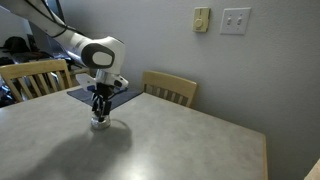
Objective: Take the lid off the container and put it on the table
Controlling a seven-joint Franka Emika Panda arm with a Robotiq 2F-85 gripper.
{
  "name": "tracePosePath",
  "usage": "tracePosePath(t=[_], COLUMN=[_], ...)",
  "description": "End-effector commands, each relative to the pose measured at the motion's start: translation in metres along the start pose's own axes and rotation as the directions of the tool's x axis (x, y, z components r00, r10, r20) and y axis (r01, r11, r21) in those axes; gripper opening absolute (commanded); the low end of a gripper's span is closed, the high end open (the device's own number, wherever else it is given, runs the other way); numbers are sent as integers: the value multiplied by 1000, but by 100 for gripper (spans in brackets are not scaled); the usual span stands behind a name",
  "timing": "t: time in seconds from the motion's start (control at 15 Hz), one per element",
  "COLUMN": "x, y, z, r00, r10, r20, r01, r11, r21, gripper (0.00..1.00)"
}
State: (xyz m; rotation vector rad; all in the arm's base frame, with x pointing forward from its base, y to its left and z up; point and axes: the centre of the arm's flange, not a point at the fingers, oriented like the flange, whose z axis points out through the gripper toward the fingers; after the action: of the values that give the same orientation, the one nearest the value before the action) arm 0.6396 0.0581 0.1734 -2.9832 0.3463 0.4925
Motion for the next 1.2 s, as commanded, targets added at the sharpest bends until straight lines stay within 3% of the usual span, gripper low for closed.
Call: tracePosePath(t=[0.0, 1.13], x=[10, 0], y=[-10, -20], z=[-2, 4], r00=[1000, 1000], r10=[2, -2], r20=[10, -26], r01=[-2, -1], r11=[999, 993], r21=[-41, -118], gripper=[100, 100])
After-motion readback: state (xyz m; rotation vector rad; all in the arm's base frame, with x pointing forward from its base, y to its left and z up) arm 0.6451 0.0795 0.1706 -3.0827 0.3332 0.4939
